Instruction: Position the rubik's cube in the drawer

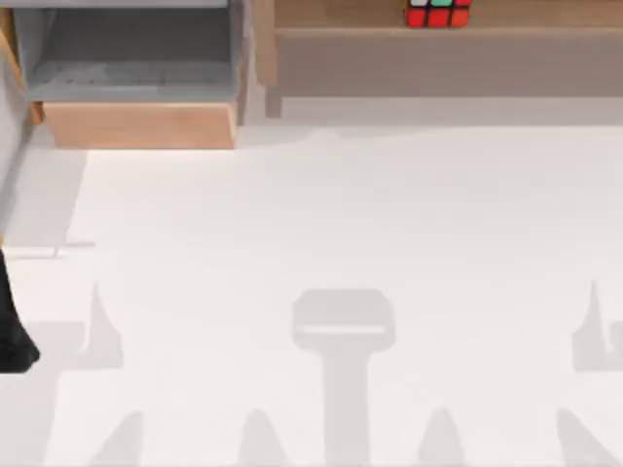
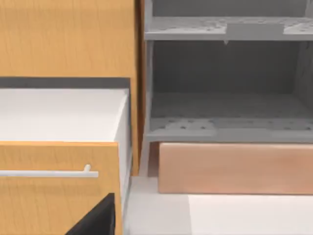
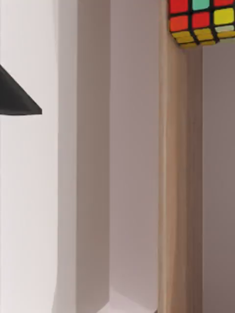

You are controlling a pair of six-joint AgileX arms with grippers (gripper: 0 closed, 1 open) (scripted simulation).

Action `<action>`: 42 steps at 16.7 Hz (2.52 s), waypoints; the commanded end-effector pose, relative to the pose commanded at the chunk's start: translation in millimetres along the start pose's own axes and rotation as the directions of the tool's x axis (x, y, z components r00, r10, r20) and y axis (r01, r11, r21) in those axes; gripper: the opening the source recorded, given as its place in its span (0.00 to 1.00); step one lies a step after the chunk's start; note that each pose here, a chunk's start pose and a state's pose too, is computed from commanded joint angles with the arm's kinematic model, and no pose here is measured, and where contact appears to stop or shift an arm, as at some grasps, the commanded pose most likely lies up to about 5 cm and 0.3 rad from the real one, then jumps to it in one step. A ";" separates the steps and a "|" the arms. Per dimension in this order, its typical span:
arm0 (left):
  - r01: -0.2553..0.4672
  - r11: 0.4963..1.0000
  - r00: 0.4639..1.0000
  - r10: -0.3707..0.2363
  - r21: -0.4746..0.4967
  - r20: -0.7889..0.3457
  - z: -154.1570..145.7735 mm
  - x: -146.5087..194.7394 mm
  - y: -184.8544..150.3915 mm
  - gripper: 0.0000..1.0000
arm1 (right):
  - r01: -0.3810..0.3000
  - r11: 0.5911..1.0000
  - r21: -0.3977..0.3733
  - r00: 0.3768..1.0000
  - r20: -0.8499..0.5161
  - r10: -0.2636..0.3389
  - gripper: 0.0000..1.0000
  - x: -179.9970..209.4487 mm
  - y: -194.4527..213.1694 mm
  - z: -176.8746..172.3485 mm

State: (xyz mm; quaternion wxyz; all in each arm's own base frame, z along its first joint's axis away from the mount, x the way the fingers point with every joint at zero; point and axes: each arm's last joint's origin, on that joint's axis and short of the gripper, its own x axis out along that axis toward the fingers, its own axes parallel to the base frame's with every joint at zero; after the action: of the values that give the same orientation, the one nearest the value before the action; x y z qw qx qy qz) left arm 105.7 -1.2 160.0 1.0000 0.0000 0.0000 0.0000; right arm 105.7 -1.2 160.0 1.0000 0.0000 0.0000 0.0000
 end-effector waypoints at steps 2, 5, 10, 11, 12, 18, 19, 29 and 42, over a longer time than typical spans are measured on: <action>0.000 1.000 1.000 0.000 0.000 0.000 0.0 0.0 0.0 1.00 | 0.000 1.000 0.000 1.000 0.000 0.000 1.00 0.0 0.0 0.0; 0.001 1.000 1.000 -0.001 0.002 -0.020 7.6 1.7 -1.9 1.00 | 0.000 1.000 0.000 1.000 0.000 0.000 1.00 0.0 0.0 0.0; -0.001 1.000 0.998 0.002 0.011 -0.065 54.8 20.3 -13.0 1.00 | 0.000 1.000 0.000 1.000 0.000 0.000 1.00 0.0 0.0 0.0; -0.003 1.000 0.998 0.003 0.011 -0.069 69.1 29.2 -17.3 1.00 | 0.000 1.000 0.000 1.000 0.000 0.000 1.00 0.0 0.0 0.0; -0.004 1.000 0.998 0.005 0.010 -0.068 84.5 40.5 -22.8 1.00 | 0.000 1.000 0.000 1.000 0.000 0.000 1.00 0.0 0.0 0.0; -0.016 0.999 1.000 0.016 -0.038 -0.004 163.0 153.0 -98.4 1.00 | 0.000 1.000 0.000 1.000 0.000 0.000 1.00 0.0 0.0 0.0; -0.016 0.999 1.000 0.016 -0.050 0.009 167.2 174.8 -119.2 1.00 | 0.000 1.000 0.000 1.000 0.000 0.000 1.00 0.0 0.0 0.0; 0.016 0.998 0.999 -0.013 -0.061 0.042 68.8 274.2 -345.0 1.00 | 0.000 1.000 0.000 1.000 0.000 0.000 1.00 0.0 0.0 0.0; 0.018 1.000 1.000 -0.018 0.002 -0.002 -3.3 270.7 -398.7 1.00 | 0.000 1.000 0.000 1.000 0.000 0.000 1.00 0.0 0.0 0.0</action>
State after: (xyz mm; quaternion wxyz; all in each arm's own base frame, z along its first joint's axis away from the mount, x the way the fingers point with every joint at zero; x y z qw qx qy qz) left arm 376.4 -399.9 156.7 1.0000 0.0008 0.0012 -0.0092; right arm 105.7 -1.2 160.0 1.0000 0.0000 0.0000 0.0000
